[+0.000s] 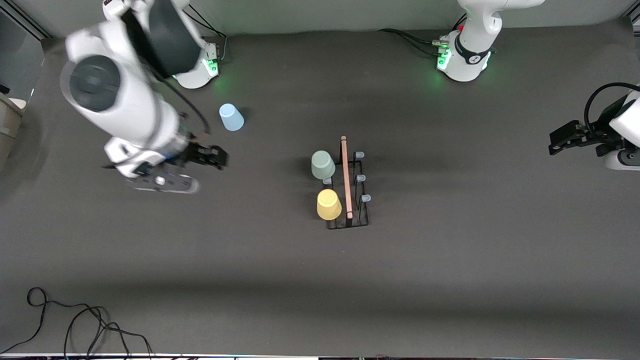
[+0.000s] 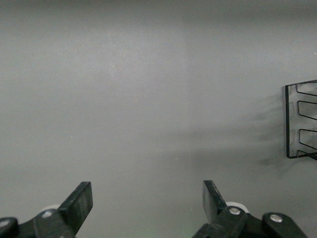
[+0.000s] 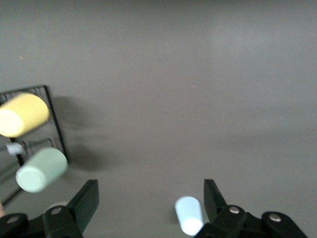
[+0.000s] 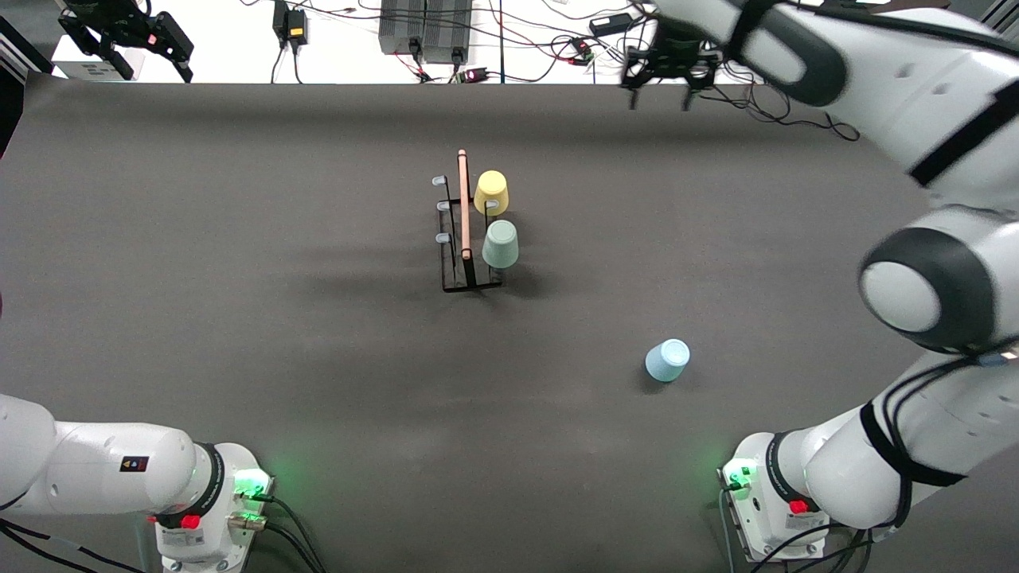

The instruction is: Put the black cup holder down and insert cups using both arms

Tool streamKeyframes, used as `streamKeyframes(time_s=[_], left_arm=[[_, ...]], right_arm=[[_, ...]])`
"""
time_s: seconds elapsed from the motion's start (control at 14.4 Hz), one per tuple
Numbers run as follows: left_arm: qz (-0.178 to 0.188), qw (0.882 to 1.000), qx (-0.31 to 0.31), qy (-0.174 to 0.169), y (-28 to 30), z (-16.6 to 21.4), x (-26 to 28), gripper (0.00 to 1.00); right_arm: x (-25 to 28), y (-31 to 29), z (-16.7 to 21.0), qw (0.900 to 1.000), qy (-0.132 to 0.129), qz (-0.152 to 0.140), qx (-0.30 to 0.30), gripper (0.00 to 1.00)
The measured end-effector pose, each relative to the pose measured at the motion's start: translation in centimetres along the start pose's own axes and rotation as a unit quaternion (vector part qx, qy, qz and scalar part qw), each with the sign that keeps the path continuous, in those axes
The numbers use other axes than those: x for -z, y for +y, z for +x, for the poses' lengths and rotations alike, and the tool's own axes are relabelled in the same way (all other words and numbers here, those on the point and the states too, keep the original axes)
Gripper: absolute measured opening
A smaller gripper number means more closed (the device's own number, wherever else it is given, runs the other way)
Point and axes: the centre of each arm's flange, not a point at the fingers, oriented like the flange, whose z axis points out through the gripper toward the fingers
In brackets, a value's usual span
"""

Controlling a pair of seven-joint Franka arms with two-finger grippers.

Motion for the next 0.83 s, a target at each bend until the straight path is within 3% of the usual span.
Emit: streamKeyframes(time_s=[0.35, 0.56, 0.83], left_arm=[[0.000, 1.000, 0.000, -0.001, 0.0, 0.0, 0.0, 0.99], [0.000, 1.000, 0.000, -0.002, 0.0, 0.0, -0.1, 0.99], [0.000, 1.000, 0.000, -0.002, 0.0, 0.0, -0.1, 0.99]], right_arm=[[-0.7, 10.1, -1.0, 0.999, -0.027, 0.006, 0.023, 0.96], [-1.4, 12.9, -1.9, 0.999, -0.032, 0.003, 0.019, 0.96], [-0.8, 14.1, -2.5, 1.000, 0.014, -0.002, 0.021, 0.97]])
